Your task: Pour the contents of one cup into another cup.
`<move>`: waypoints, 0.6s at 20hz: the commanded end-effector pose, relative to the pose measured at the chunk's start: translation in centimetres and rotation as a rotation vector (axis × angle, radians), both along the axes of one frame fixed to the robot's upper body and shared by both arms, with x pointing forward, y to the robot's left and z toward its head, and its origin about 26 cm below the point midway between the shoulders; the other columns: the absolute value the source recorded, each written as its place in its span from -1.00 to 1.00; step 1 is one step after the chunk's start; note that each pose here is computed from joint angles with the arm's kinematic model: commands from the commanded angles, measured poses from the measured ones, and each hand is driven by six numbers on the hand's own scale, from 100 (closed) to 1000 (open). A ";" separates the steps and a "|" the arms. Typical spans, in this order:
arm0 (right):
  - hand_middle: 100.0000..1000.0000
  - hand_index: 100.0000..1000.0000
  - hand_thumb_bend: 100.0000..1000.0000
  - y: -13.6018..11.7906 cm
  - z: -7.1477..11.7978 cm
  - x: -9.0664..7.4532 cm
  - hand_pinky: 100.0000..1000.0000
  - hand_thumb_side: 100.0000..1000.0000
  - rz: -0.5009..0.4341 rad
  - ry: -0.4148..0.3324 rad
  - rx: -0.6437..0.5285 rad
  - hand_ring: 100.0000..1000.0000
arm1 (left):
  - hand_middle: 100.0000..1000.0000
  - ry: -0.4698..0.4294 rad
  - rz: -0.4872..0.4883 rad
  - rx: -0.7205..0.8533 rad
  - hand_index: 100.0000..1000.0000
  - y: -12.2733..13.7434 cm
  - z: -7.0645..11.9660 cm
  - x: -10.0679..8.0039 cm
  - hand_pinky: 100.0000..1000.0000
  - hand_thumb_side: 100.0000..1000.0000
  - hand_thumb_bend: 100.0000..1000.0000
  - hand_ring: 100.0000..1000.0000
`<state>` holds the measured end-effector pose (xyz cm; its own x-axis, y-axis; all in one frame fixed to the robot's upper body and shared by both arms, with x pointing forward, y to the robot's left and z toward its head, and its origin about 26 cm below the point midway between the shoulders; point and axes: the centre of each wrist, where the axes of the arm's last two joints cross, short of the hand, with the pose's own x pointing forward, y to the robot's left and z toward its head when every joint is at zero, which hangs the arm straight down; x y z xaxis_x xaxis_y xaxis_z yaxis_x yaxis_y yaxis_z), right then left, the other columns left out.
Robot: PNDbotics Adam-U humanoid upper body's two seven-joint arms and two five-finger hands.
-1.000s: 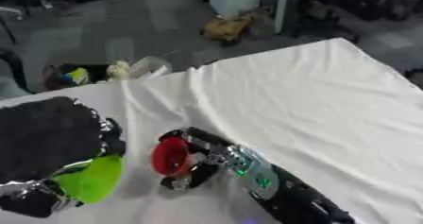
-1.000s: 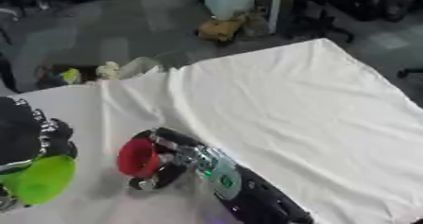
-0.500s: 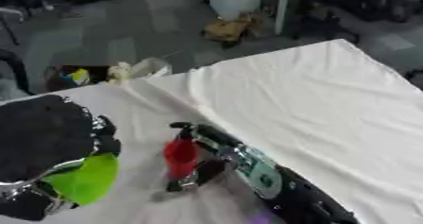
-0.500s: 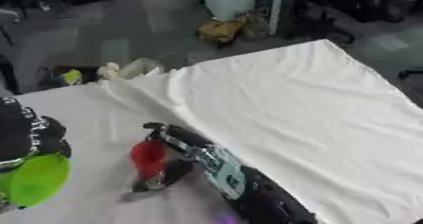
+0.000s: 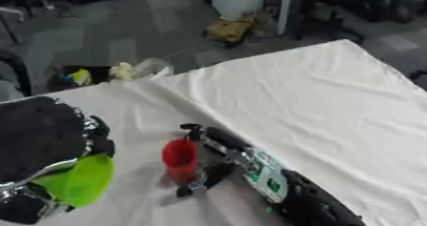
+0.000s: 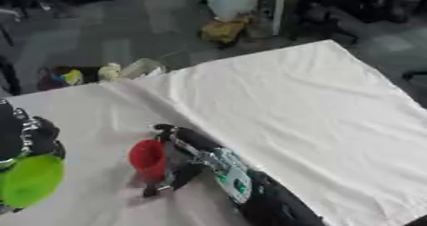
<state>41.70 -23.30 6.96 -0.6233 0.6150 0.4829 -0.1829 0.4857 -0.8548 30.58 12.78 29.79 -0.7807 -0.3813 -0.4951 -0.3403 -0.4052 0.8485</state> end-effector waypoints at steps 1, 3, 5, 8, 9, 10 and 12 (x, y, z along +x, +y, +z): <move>-0.16 0.28 0.66 -1.3 1.8 0.2 0.79 0.12 -0.031 -0.053 0.023 1.00 | -0.48 -0.008 0.012 -0.096 0.16 1.6 1.4 -0.5 -0.94 -0.89 -1.00 -0.93; -0.15 0.31 0.67 -1.7 2.4 0.2 0.79 0.13 -0.043 -0.072 0.037 1.00 | -0.48 0.027 0.011 -0.176 0.16 2.4 1.5 -0.8 -0.93 -0.86 -1.00 -0.98; -0.12 0.33 0.69 -2.1 3.0 0.1 0.80 0.15 -0.053 -0.090 0.045 1.00 | -0.48 0.064 0.017 -0.251 0.16 3.3 1.5 -0.8 -0.94 -0.83 -1.00 -1.00; -0.08 0.36 0.69 -2.9 3.8 -0.1 0.82 0.18 -0.077 -0.121 0.050 1.00 | -0.49 0.133 0.034 -0.410 0.16 4.9 1.0 -0.5 -0.95 -0.77 -1.00 -1.00; -0.08 0.36 0.69 -3.2 4.0 -0.2 0.82 0.18 -0.088 -0.127 0.049 1.00 | -0.49 0.154 0.042 -0.467 0.16 5.5 0.9 -0.4 -0.95 -0.76 -1.00 -1.00; -0.08 0.36 0.70 -3.4 4.0 -0.3 0.82 0.20 -0.098 -0.129 0.050 1.00 | -0.50 0.171 0.050 -0.517 0.16 5.9 0.7 -0.3 -0.95 -0.73 -1.00 -1.00; -0.08 0.36 0.70 -4.0 3.9 -0.4 0.82 0.21 -0.123 -0.128 0.057 1.00 | -0.49 0.200 0.068 -0.612 0.16 6.8 0.3 -0.1 -0.94 -0.71 -1.00 -1.00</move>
